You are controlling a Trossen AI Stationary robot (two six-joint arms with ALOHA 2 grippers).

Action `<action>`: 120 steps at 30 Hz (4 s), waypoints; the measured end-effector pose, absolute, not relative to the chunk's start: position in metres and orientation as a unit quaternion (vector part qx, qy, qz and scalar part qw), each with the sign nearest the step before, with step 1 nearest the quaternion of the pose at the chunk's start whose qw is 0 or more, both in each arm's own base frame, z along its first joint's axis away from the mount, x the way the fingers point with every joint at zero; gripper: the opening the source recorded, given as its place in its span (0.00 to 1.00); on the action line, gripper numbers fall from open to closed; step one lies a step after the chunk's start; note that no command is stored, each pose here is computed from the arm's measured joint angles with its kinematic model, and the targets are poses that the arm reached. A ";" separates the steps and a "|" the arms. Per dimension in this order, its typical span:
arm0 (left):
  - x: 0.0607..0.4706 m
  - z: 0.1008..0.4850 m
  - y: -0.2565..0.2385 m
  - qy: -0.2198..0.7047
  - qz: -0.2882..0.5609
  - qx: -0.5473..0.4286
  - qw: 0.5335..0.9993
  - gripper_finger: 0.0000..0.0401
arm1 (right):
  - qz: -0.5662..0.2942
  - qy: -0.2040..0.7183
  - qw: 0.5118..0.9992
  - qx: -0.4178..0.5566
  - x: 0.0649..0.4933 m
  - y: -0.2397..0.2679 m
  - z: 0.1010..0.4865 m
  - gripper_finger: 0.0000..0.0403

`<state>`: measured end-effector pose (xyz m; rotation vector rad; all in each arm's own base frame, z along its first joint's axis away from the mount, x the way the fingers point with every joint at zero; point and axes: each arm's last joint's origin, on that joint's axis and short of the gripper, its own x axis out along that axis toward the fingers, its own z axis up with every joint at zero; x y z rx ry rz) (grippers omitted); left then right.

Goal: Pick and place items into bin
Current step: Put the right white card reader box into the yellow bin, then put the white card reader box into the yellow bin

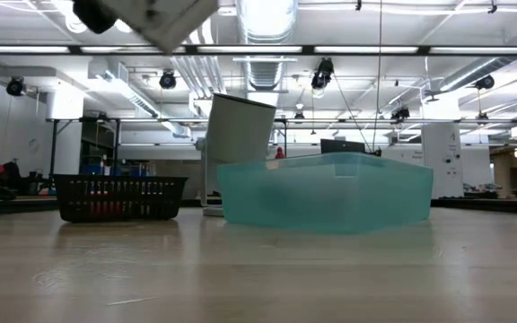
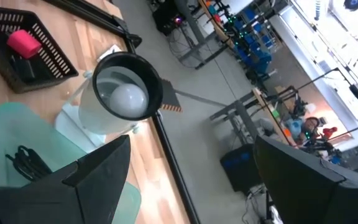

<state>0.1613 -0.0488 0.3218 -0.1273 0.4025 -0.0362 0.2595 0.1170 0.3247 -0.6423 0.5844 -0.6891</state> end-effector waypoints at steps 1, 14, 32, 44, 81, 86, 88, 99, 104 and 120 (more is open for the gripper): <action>0.160 0.320 -0.050 0.221 -0.036 -0.068 0.972 0.06 | -0.327 0.277 0.851 -0.304 0.259 0.117 0.325 0.80; 0.150 0.305 -0.062 0.531 -0.082 -0.223 0.813 0.07 | -0.328 0.276 0.852 -0.302 0.259 0.116 0.326 0.81; 0.141 0.283 -0.092 0.635 -0.120 -0.260 0.717 0.07 | -0.332 0.273 0.855 -0.292 0.259 0.116 0.325 0.81; 0.143 0.248 -0.109 0.622 -0.181 -0.256 0.717 0.07 | -0.332 0.273 0.855 -0.290 0.258 0.116 0.325 0.81; 0.129 0.249 -0.098 0.610 -0.150 -0.296 0.720 0.31 | -0.331 0.274 0.854 -0.293 0.259 0.116 0.325 0.81; 0.130 0.250 -0.095 0.592 -0.128 -0.286 0.743 0.31 | -0.331 0.275 0.854 -0.293 0.259 0.116 0.325 0.81; 0.132 0.249 -0.093 0.582 -0.120 -0.270 0.758 0.31 | -0.331 0.275 0.854 -0.293 0.259 0.116 0.325 0.81; 0.143 0.226 -0.094 0.613 -0.063 -0.193 0.763 0.31 | -0.331 0.275 0.854 -0.293 0.259 0.116 0.325 0.81; 0.150 0.215 -0.099 0.637 -0.052 -0.172 0.750 0.31 | -0.331 0.275 0.854 -0.293 0.259 0.116 0.325 0.81; 0.162 0.204 -0.110 0.680 -0.105 -0.165 0.707 0.31 | -0.331 0.275 0.854 -0.292 0.258 0.116 0.324 0.81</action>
